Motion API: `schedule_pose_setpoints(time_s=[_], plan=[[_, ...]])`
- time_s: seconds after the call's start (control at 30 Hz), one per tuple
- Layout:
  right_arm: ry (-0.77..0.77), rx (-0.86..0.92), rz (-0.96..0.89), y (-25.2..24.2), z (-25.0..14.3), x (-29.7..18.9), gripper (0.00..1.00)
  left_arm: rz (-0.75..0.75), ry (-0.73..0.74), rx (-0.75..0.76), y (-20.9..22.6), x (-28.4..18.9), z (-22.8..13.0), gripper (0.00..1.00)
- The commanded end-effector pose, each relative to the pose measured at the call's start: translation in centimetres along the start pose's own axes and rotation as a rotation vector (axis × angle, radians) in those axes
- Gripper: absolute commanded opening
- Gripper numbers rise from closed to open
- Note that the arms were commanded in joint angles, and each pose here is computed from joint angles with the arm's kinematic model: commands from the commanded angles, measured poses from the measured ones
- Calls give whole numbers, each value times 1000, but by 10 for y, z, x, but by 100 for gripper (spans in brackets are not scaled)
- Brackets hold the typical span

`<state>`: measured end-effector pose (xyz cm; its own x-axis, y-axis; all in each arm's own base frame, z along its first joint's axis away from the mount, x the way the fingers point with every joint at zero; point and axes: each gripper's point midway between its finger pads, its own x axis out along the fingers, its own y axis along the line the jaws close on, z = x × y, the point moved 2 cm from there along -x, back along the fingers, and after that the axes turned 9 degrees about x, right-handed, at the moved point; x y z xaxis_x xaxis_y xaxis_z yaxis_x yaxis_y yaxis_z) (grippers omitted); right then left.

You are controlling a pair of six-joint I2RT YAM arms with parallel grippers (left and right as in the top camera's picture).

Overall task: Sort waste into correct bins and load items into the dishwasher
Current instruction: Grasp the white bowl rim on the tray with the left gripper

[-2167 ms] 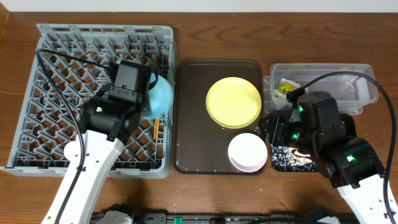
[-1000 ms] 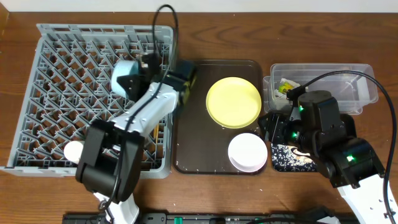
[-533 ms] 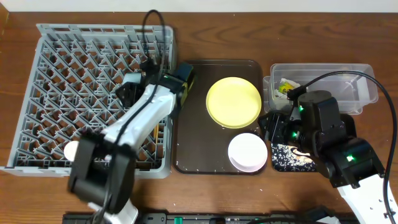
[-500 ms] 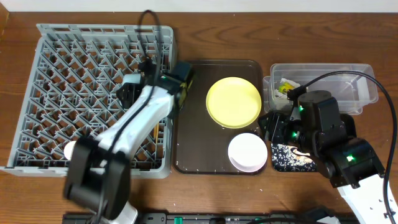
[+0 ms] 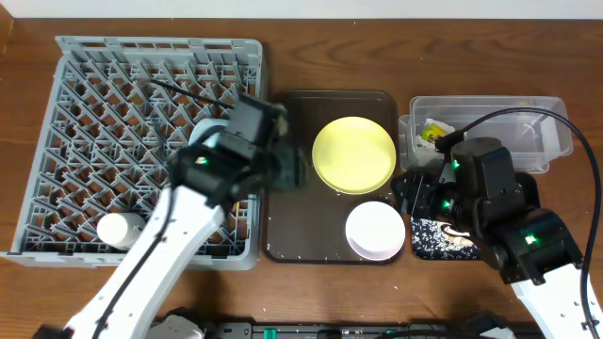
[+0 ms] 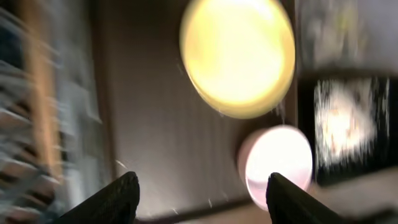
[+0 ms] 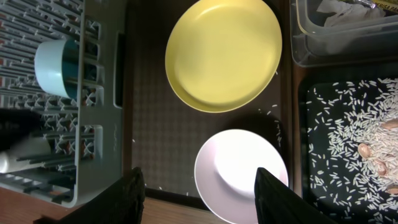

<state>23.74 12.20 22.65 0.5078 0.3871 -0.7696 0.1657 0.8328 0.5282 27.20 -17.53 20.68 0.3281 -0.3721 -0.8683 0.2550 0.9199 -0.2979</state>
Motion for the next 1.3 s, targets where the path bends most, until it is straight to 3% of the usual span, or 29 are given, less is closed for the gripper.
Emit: schedule_pose_setpoints(time_s=[0.0,0.23,0.43,0.63,0.7,0.87,1.1,1.27], plan=[[-15,27,-18,-5,4,0,55,-95,201,29,-20,45,-39,66],[-15,27,-18,-5,4,0,56,-76,370,120,-43,111,-74,61],[-14,27,-18,-5,4,0,56,-40,474,103,-41,152,-96,60],[-16,27,-17,-5,4,0,56,-76,515,88,-44,169,-104,47],[-15,27,-18,-5,4,0,56,-76,514,89,-44,169,-103,41],[-15,27,-17,-5,4,0,56,-58,494,97,-42,171,-100,8],[-15,27,-18,-5,4,0,56,66,414,62,-11,141,-71,8],[-15,26,-18,-5,4,0,56,241,219,-21,42,63,-26,8]])
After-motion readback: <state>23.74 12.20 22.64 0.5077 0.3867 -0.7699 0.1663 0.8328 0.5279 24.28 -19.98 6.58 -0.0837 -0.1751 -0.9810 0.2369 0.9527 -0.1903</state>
